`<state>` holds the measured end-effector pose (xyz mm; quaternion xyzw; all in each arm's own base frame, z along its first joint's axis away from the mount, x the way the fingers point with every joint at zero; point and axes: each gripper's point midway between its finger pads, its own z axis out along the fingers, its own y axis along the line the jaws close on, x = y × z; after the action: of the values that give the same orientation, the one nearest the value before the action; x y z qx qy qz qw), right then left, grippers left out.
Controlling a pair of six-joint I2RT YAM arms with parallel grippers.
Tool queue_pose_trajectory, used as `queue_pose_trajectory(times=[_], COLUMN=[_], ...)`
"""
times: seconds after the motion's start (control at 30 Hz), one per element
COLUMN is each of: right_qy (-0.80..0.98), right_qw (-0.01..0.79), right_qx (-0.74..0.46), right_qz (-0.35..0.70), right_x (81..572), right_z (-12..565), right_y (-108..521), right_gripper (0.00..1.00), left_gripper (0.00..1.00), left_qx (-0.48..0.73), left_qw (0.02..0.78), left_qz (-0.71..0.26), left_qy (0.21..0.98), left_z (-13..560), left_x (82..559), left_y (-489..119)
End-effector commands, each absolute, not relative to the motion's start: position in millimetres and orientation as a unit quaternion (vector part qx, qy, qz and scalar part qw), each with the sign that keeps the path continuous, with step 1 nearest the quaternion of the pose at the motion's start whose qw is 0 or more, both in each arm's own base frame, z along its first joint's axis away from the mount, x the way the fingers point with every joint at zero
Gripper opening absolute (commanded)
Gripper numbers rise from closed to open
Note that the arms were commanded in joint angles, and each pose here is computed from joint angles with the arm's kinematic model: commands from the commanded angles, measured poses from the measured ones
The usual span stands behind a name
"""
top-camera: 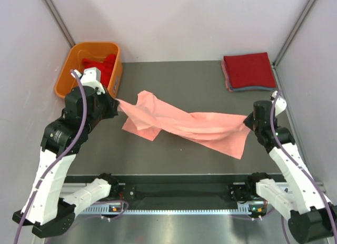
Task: Fold and stack the t-shirts
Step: Flatten the tshirt out
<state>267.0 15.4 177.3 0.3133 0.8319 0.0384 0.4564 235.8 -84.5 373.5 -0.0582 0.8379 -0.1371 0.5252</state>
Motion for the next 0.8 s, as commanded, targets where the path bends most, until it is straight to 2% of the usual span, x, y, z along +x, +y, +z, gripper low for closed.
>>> queue_pose_trajectory(times=[0.0,0.17,0.2,0.23,0.27,0.3,0.37,0.4,0.43,0.47,0.5,0.6,0.67,0.77], right_qy=[0.827,0.874,0.874,0.902,0.920,0.930,0.940,0.931,0.936,0.937,0.932,0.928,0.934,0.922], right_qw=[0.488,0.456,0.460,0.409,0.377,0.356,0.338,0.362,0.351,0.347,0.359,0.368,0.345,0.356], right_qx=[0.279,0.161,0.144,0.123,0.093,0.072,0.029,0.022,0.011,0.005,0.005,0.034,0.072,0.114], right_qz=[0.033,0.054,0.068,0.057,0.052,0.059,0.035,0.030,0.028,0.029,0.038,0.047,0.059,0.100], right_x=[294.4,378.6,401.2,421.1,427.7,457.3,472.5,491.7,497.0,497.1,499.0,480.9,459.9,441.5], right_z=[209.8,196.3,212.3,170.3,154.7,142.5,136.7,157.0,148.6,152.8,169.0,183.4,163.2,160.2], right_y=[16.5,57.9,68.3,78.5,84.2,97.7,107.8,111.9,119.0,120.9,123.4,120.0,117.8,121.7], right_gripper=[0.00,0.04,0.05,0.06,0.07,0.08,0.10,0.13,0.24,0.29,0.38,0.49,0.49,0.46], left_gripper=[0.00,0.00,0.00,0.00,0.00,0.00,0.00,0.00,0.00,0.00,0.00,0.00,0.00,0.00], left_qx=[-0.063,-0.074,-0.072,-0.069,-0.069,-0.069,-0.072,-0.072,-0.075,-0.078,-0.079,-0.083,-0.085,-0.086], left_qw=[0.518,0.467,0.455,0.446,0.444,0.435,0.432,0.430,0.430,0.429,0.427,0.429,0.429,0.430], left_qz=[-0.115,-0.069,-0.068,-0.068,-0.065,-0.062,-0.048,-0.042,-0.037,-0.031,-0.026,-0.021,-0.019,-0.006], left_qy=[0.845,0.879,0.885,0.890,0.891,0.896,0.897,0.899,0.899,0.900,0.901,0.899,0.899,0.899], left_z=[354.6,295.9,286.3,276.5,272.6,265.8,262.1,259.1,258.1,257.7,257.3,259.2,259.3,262.1], left_x=[255.7,282.3,286.8,288.5,291.4,294.5,298.0,299.5,301.2,302.2,302.7,301.1,300.3,298.3], left_y=[-86.5,-89.3,-92.9,-94.9,-94.9,-95.5,-90.8,-89.0,-86.4,-82.0,-79.9,-75.5,-73.6,-68.0])
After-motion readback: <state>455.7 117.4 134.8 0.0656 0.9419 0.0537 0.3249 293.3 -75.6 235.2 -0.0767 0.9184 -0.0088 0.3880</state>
